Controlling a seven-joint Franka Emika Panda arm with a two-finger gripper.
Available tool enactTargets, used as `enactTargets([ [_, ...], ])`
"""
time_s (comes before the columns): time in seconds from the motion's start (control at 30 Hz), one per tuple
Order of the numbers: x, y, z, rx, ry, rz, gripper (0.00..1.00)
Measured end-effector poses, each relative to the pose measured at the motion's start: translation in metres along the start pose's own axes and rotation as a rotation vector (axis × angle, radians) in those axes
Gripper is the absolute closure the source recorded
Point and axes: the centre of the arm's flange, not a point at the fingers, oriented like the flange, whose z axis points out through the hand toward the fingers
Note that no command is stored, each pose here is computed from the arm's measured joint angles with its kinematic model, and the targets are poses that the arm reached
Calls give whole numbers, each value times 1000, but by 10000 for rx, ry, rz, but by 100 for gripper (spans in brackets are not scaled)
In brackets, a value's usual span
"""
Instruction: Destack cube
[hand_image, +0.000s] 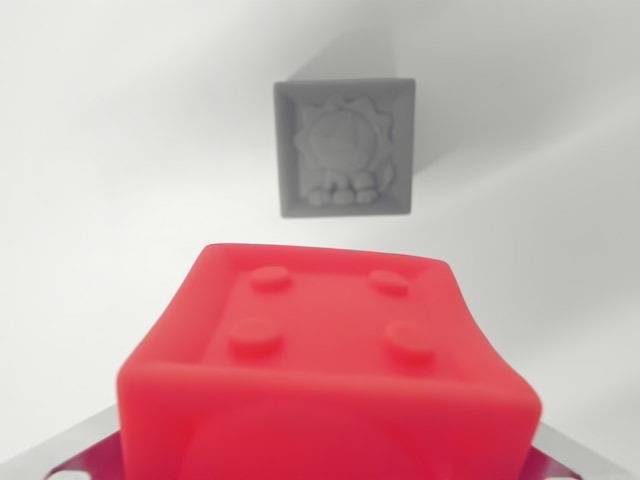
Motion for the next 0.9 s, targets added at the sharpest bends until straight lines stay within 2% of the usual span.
enactTargets([
  [0.9,-35,24,33,-6,5,366,100],
])
